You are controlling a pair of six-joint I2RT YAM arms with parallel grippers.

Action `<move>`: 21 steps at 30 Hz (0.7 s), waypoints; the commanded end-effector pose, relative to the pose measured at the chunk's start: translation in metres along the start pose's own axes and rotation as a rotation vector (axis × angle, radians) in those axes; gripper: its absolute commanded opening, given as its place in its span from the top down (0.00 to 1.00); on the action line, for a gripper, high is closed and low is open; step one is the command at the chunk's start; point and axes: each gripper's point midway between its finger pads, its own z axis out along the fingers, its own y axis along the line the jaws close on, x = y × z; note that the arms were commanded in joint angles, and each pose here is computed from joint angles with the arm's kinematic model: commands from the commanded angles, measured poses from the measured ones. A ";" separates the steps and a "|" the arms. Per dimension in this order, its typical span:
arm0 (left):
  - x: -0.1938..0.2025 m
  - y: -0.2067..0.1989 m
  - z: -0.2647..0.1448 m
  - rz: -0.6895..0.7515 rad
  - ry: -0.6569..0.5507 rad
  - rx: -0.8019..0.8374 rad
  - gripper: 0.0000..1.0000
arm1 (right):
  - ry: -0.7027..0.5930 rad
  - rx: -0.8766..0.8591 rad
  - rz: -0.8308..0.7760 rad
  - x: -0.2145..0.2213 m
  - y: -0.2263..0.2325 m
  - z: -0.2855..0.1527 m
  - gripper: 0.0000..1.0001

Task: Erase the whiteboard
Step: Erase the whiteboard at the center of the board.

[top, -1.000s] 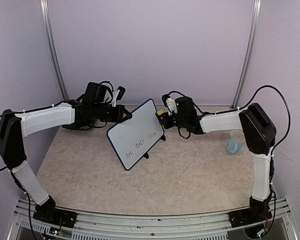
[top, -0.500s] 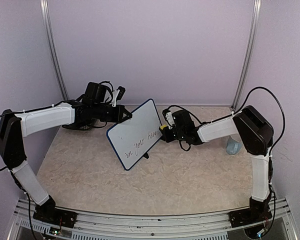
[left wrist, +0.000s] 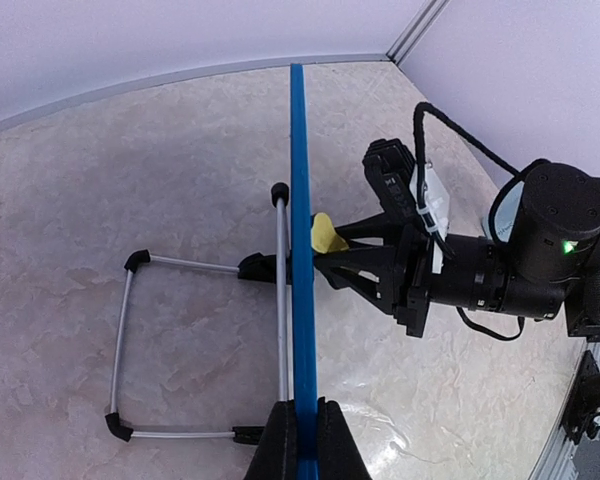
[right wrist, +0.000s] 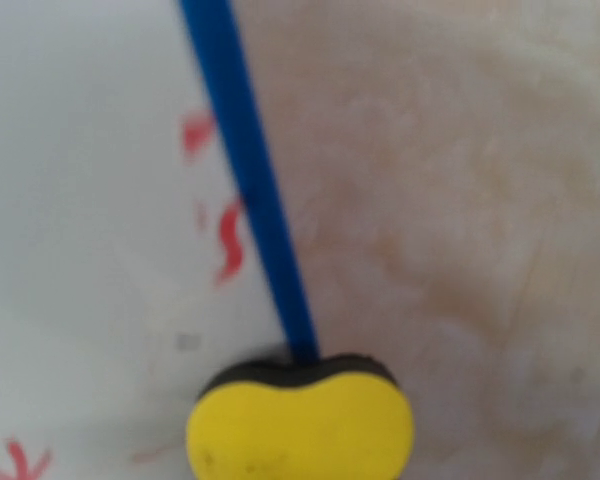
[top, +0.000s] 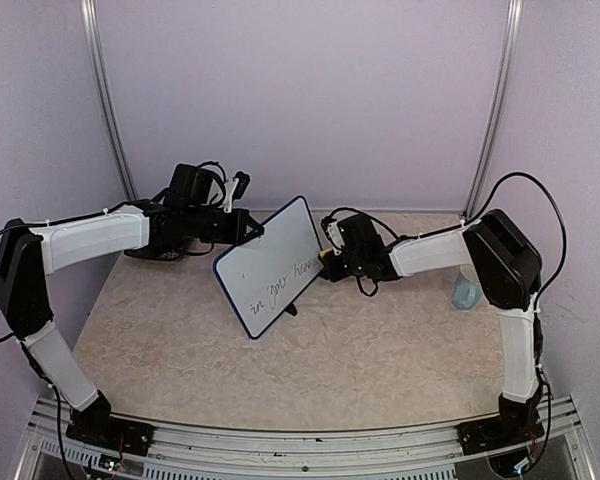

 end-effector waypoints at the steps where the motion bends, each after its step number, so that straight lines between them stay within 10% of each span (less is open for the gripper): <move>1: 0.044 -0.023 0.005 0.004 0.163 0.093 1.00 | -0.112 0.008 -0.041 -0.057 0.007 -0.002 1.00; 21: 0.045 -0.023 0.005 0.004 0.166 0.094 1.00 | -0.118 -0.010 -0.046 -0.068 0.010 -0.001 1.00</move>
